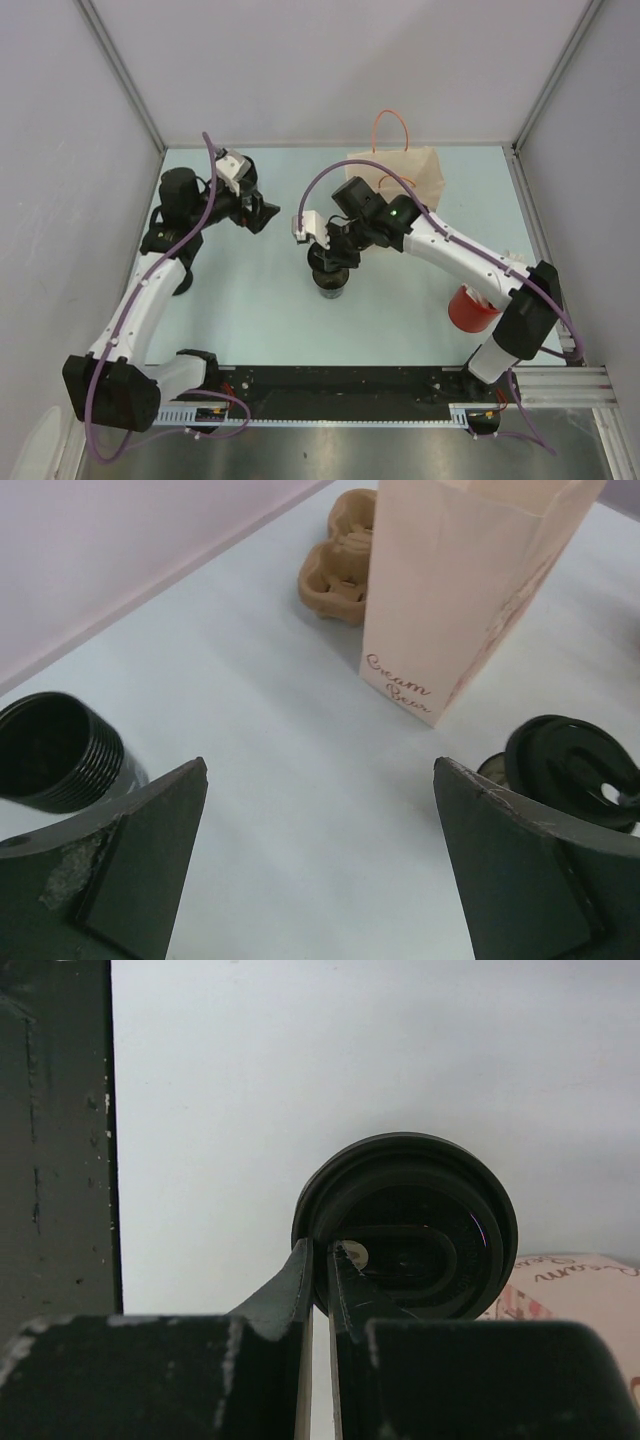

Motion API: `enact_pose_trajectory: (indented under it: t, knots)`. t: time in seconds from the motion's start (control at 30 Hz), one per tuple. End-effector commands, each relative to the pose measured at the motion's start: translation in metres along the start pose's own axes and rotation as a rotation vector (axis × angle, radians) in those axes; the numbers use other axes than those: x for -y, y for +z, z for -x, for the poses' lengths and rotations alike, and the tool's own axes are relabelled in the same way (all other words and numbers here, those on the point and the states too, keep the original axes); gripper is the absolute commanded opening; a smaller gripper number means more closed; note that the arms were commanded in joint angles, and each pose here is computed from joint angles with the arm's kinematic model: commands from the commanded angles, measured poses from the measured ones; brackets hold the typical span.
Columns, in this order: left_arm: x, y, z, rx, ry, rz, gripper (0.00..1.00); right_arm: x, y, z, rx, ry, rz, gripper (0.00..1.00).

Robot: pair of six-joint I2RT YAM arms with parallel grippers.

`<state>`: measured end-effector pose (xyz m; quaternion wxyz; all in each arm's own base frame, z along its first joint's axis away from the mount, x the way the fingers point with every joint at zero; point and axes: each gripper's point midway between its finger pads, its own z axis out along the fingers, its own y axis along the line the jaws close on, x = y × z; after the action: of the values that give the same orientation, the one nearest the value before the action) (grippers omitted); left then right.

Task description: Pack the takeout coffee

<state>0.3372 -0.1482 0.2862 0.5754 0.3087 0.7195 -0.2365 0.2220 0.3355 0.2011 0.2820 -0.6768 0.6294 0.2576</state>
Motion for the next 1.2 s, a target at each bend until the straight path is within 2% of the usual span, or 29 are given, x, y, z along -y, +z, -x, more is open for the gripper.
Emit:
enact_pose_trajectory:
  t: [0.0, 0.4, 1.17]
  knots:
    - [-0.018, -0.017, 0.019, 0.072, 0.072, 0.1, 0.99, -0.004, 0.006, -0.003, -0.028, 0.051, 0.003, 0.0]
    - [-0.042, -0.033, 0.003, 0.095, 0.013, 0.197, 1.0, -0.011, 0.035, -0.036, -0.139, 0.107, 0.047, 0.0]
    - [-0.035, -0.025, -0.012, 0.085, -0.018, 0.129, 1.0, 0.002, 0.048, -0.044, -0.149, 0.149, 0.004, 0.0]
